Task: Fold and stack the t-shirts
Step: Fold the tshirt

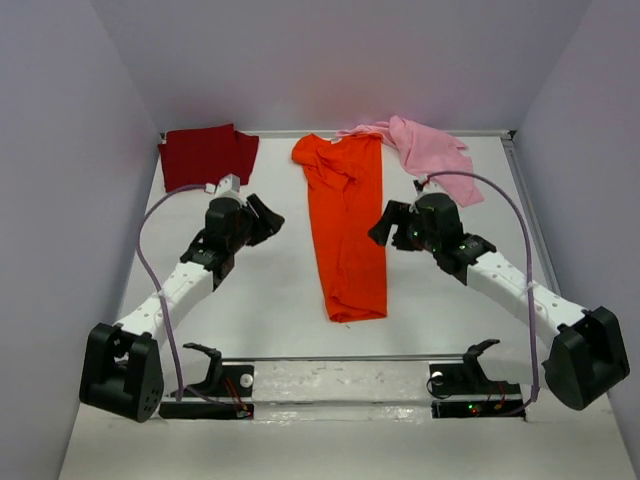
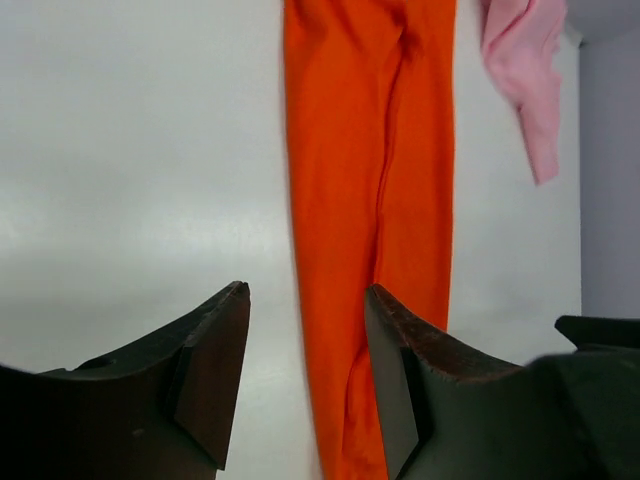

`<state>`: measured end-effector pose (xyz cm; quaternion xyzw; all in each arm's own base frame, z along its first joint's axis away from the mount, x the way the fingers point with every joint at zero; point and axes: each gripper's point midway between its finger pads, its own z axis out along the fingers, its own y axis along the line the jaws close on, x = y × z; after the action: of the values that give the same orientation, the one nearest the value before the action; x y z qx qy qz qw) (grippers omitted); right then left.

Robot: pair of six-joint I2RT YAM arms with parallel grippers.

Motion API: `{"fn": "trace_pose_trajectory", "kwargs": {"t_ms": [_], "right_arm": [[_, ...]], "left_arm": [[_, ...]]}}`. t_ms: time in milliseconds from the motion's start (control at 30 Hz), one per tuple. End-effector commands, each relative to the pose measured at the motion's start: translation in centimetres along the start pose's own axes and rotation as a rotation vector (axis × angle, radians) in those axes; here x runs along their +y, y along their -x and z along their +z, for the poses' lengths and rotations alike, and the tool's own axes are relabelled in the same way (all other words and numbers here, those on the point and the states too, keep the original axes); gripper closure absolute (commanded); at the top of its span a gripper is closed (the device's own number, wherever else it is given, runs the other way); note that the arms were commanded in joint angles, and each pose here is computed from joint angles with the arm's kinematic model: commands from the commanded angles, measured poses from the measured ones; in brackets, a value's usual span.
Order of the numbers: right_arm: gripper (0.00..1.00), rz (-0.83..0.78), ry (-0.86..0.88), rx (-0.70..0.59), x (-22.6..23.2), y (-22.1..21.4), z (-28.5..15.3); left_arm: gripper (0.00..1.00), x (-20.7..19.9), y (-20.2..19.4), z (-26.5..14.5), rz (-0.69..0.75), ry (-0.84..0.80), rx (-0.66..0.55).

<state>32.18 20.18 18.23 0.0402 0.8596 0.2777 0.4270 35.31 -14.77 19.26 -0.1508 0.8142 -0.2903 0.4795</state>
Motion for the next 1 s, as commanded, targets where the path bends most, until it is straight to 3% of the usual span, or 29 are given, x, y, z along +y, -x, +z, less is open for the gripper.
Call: {"fn": "trace_pose_trajectory", "kwargs": {"t_ms": [0,33,200,400,967], "right_arm": [[0.19,0.006,-0.233,0.097,-5.9,-6.1,-1.9],[0.19,0.023,-0.232,0.063,-5.7,-5.4,-2.4],[0.20,0.096,-0.240,0.161,-6.6,-10.3,-4.8],[0.21,0.128,-0.274,0.247,-7.8,-14.9,-4.9],[0.22,0.105,-0.261,0.353,-6.7,-18.9,-1.9]], "left_arm": [[0.42,-1.5,-6.9,-1.1,-0.126,-0.151,0.141],[0.42,-1.0,-7.4,-1.2,-0.134,-0.146,0.146],[0.41,-1.3,-14.3,-2.2,-0.083,-0.153,0.274],[0.41,-0.8,-19.3,-3.8,-0.073,-0.145,0.363],[0.41,-0.4,-26.3,-4.6,-0.076,-0.129,0.527]]}}
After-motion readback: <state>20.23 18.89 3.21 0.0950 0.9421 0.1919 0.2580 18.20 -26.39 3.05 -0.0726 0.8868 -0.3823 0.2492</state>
